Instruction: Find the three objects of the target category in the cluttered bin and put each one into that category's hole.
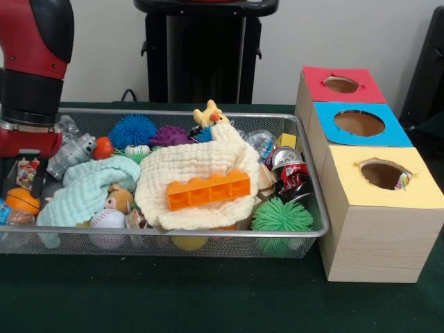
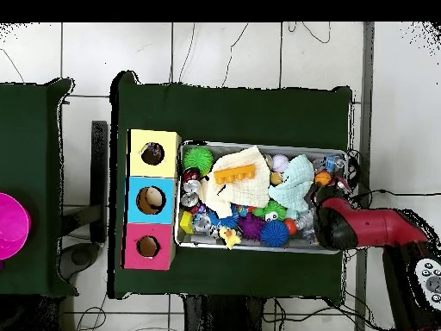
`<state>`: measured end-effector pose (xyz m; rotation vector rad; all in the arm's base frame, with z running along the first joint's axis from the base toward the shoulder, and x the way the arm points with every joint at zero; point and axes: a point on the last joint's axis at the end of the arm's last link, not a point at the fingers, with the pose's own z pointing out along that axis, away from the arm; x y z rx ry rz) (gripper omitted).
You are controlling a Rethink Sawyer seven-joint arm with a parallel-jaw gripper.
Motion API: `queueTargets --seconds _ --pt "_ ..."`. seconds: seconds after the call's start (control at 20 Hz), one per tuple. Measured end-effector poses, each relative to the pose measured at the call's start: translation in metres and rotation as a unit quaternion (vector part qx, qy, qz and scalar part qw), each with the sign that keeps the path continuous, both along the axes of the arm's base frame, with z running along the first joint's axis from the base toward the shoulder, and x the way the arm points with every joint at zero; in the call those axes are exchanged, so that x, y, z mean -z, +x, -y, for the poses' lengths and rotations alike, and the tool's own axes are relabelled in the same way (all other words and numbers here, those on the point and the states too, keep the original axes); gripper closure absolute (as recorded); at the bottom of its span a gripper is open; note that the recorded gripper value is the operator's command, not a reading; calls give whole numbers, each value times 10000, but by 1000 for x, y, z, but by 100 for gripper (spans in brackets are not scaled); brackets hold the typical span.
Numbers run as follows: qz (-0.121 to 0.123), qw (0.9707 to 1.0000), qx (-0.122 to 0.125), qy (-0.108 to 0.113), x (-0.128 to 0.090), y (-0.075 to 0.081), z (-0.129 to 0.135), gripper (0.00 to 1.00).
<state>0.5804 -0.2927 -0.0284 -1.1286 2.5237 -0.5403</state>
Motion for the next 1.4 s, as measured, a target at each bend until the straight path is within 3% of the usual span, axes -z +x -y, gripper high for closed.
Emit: queueTargets --seconds 0.25,0.75,1.0,1.25,1.4 --pt "-65 9999 6 -81 0 0 -2 0" --pt "-69 9991 406 116 -5 -1 1 0" --pt "-216 9969 717 239 -8 -10 8 0" --pt "-609 9917 1074 370 -3 -37 18 0" --pt "-713 9901 1133 412 0 -45 18 0"
